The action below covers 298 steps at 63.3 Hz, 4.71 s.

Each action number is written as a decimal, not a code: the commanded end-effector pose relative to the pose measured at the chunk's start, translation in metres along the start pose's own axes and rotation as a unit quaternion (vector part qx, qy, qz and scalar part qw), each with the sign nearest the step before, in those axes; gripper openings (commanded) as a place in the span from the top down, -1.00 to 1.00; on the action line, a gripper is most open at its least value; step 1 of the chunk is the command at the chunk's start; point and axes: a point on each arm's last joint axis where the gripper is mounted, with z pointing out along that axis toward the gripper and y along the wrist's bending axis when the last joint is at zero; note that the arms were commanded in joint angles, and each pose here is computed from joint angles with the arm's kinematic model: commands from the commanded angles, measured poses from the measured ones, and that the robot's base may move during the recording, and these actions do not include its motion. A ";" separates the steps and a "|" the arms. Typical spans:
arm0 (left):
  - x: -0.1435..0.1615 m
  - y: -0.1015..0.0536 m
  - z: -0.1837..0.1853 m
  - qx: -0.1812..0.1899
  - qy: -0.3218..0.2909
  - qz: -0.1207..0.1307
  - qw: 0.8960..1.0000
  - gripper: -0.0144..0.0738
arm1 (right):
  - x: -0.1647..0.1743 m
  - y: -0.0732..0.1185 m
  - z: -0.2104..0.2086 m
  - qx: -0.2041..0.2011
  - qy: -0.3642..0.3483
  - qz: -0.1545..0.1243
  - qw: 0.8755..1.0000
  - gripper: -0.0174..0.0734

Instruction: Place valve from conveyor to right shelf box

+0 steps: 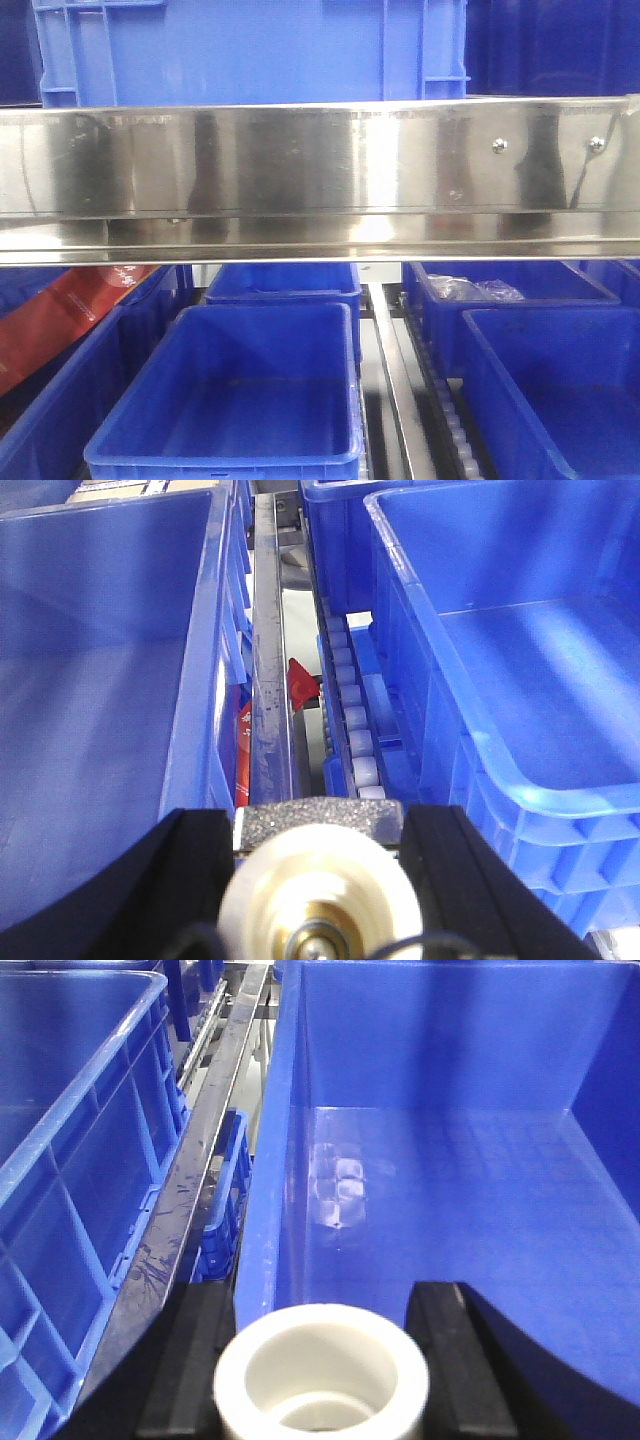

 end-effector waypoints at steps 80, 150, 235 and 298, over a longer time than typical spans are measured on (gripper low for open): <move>-0.034 -0.001 0.003 -0.001 -0.167 -0.029 0.986 0.92 | -0.064 0.015 -0.016 -0.047 -0.194 0.023 0.980 0.96; -0.035 -0.135 0.215 0.172 -0.018 0.036 0.984 0.50 | -0.032 0.190 0.188 -0.225 -0.064 -0.057 0.970 0.56; -0.032 -0.041 0.006 0.068 -0.054 0.025 0.996 0.92 | -0.053 0.101 -0.022 -0.180 -0.150 -0.084 0.968 0.96; 0.217 -0.048 -0.042 0.054 -0.178 -0.020 0.982 0.92 | 0.212 0.041 -0.030 -0.147 -0.173 -0.107 0.968 0.96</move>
